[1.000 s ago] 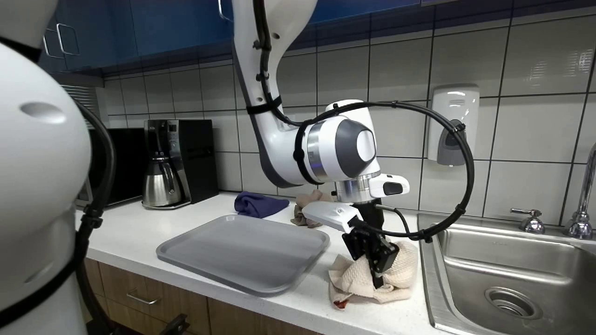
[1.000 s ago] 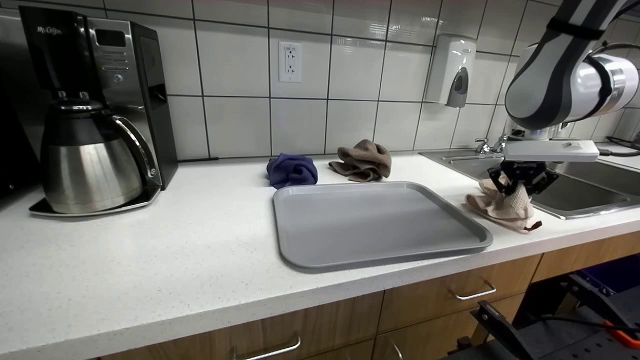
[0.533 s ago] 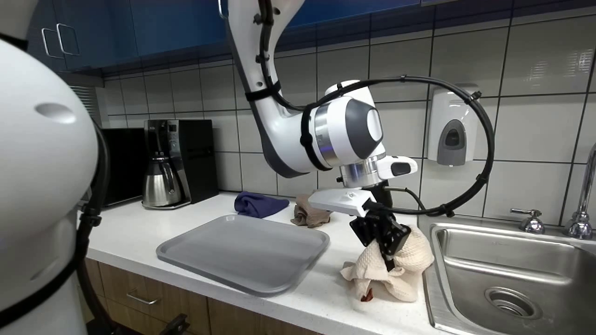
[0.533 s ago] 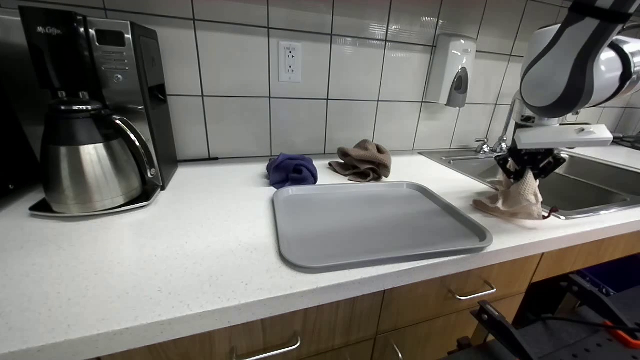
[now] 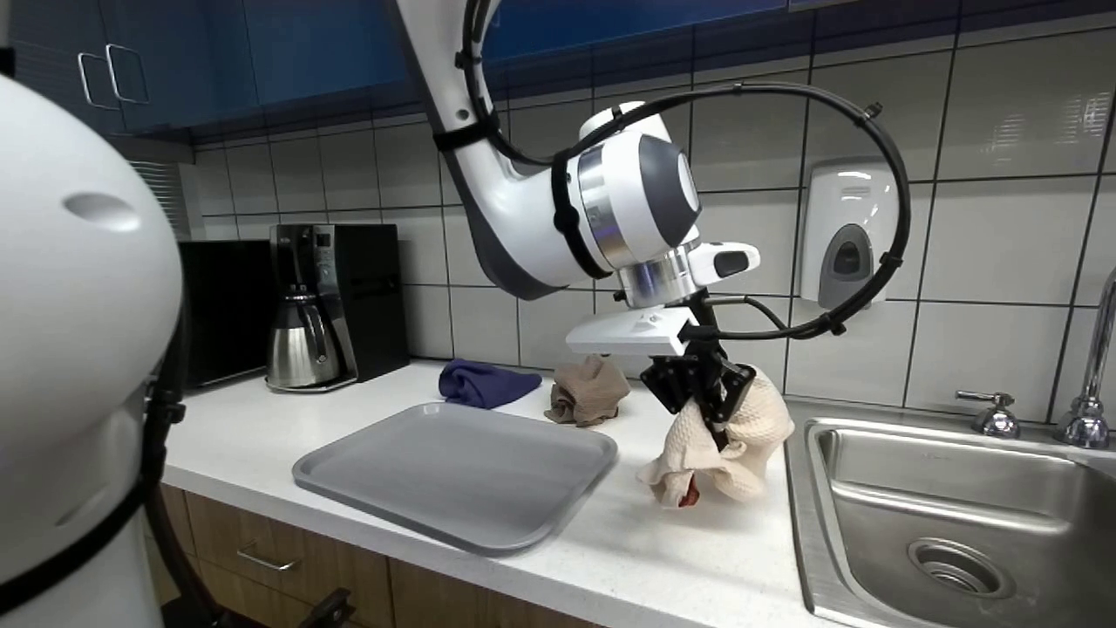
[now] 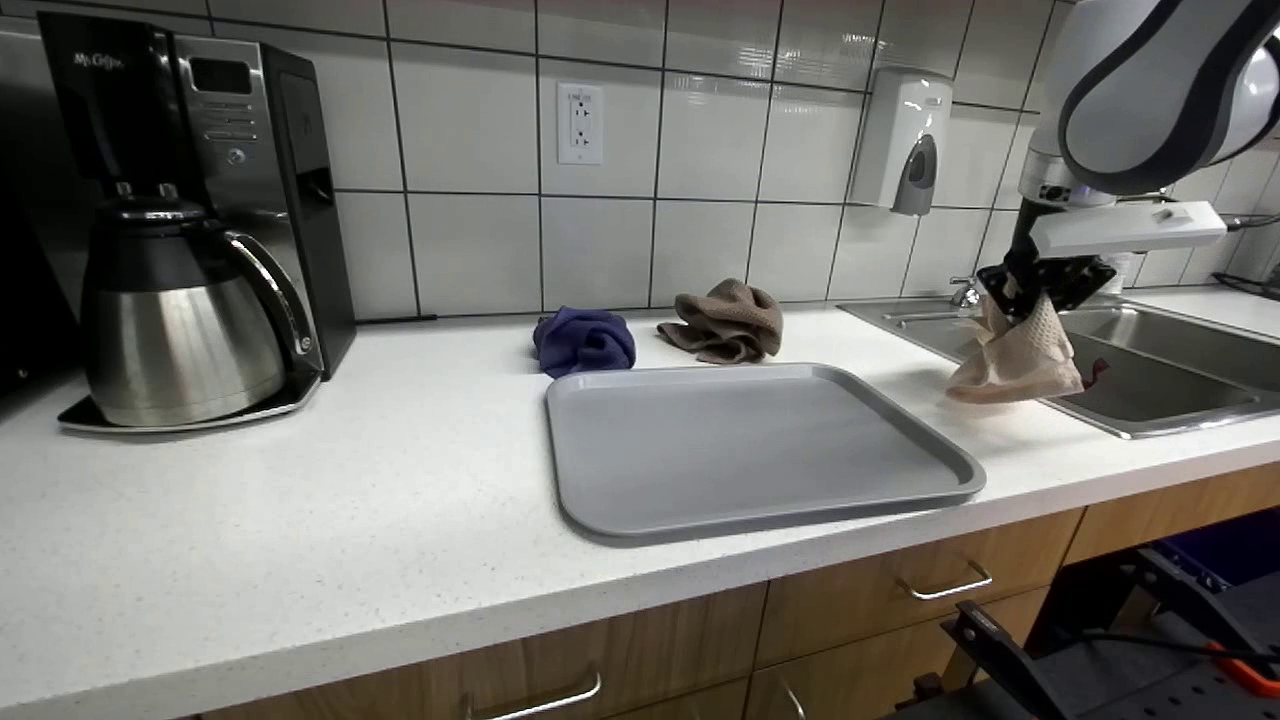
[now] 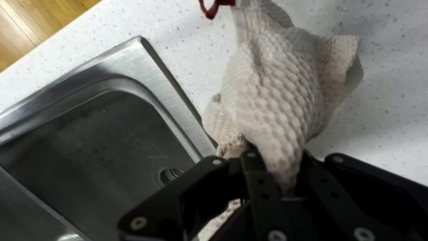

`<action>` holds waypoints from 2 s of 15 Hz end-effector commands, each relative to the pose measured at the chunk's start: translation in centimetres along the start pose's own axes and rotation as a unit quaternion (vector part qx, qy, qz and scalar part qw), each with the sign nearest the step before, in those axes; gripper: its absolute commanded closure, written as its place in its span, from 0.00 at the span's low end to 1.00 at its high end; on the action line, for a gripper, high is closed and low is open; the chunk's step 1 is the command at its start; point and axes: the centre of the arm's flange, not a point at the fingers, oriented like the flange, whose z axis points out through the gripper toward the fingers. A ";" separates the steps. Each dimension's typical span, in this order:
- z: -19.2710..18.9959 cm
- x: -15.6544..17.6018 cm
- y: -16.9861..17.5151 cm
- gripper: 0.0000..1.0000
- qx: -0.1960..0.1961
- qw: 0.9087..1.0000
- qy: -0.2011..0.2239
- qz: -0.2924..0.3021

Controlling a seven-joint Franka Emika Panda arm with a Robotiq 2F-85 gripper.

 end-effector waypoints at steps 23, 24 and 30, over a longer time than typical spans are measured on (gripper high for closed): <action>-6.9 -8.2 -13.0 0.97 0.102 0.977 0.054 -0.182; -6.9 -8.6 -13.3 0.97 0.103 0.975 0.052 -0.190; -6.1 -8.7 -15.8 0.97 0.130 0.967 0.021 -0.216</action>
